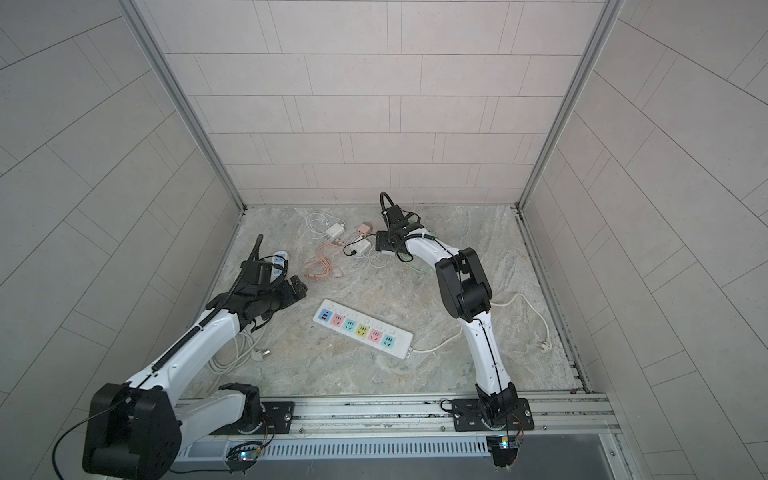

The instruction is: Insert the plug

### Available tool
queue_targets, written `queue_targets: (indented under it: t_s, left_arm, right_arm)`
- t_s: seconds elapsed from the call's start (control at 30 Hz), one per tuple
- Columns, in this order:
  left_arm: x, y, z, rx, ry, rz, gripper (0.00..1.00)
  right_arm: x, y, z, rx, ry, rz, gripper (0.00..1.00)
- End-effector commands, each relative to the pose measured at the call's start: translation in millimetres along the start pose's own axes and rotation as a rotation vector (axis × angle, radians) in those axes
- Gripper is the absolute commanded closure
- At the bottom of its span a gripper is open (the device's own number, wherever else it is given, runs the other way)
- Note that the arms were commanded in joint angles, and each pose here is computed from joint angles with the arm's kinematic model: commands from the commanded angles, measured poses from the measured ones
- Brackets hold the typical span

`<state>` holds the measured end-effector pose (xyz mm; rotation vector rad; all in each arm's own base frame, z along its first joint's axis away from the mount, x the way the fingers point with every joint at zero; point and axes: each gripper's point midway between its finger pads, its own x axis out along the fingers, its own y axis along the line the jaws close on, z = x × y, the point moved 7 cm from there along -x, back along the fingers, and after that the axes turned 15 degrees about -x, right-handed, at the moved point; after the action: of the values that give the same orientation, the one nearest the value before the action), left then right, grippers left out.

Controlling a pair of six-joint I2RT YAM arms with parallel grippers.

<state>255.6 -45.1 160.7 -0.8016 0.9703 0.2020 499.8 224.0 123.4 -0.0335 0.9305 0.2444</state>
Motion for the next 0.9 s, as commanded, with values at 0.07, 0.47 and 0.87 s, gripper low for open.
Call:
queue_targets:
  t_s: [0.07,0.47,0.87]
  left_arm:
    - [-7.8,-6.6,3.4,0.016,-0.012,-0.027,0.01]
    - [-5.1,-4.2,0.6,0.019,0.004,-0.024,0.01]
    - [-4.7,-3.3,-0.2,0.022,0.008,-0.020,0.01]
  right_arm:
    - [6.0,-2.8,-2.8,0.002,0.029,-0.098,0.17]
    - [26.0,-2.3,-6.2,0.039,0.055,-0.103,0.24]
    - [32.0,-2.9,-17.6,0.066,0.111,-0.117,0.32]
